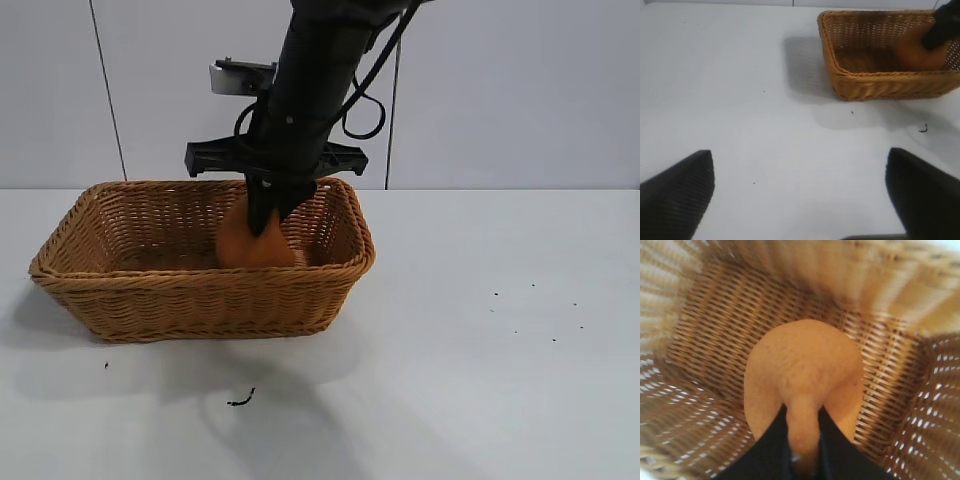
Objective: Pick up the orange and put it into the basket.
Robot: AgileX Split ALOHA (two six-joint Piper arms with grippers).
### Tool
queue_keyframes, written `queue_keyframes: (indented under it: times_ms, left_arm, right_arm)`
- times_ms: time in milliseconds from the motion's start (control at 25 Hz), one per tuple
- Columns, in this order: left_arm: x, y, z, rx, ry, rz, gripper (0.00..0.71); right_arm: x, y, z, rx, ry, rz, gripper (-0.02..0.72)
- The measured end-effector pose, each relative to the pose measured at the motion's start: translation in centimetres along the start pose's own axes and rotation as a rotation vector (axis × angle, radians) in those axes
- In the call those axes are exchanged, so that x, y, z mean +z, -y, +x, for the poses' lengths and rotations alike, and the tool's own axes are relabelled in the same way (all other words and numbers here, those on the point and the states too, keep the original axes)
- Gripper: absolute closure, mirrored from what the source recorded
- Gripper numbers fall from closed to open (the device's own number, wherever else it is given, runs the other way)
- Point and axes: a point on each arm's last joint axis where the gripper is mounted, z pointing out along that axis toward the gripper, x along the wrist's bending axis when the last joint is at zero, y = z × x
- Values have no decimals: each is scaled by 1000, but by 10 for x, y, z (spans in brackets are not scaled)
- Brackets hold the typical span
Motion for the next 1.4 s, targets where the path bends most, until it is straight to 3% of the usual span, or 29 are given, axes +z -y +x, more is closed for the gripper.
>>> queue_keyframes:
  times_ms: [80, 160, 240, 560, 760, 840, 1400]
  left_arm:
    - [0, 0, 0, 0, 0, 0, 44]
    - [0, 0, 0, 0, 0, 0, 44]
    - [0, 0, 0, 0, 0, 0, 44]
    - [0, 0, 0, 0, 0, 0, 44]
    - [0, 0, 0, 0, 0, 0, 44]
    - [0, 0, 0, 0, 0, 0, 44]
    - [0, 0, 0, 0, 0, 0, 44]
  right_arm:
    - [-1, 0, 0, 0, -1, -2, 190]
    - [-5, -1, 1, 0, -2, -4, 105]
    - [-12, -1, 2, -2, -3, 2, 72]
    - [-64, -12, 6, -16, 24, 5, 60]
    - [-99, -23, -2, -46, 146, -5, 61]
    - [-104, -25, -11, -25, 163, -17, 62]
    - [-138, -6, -199, 362, 311, -23, 63]
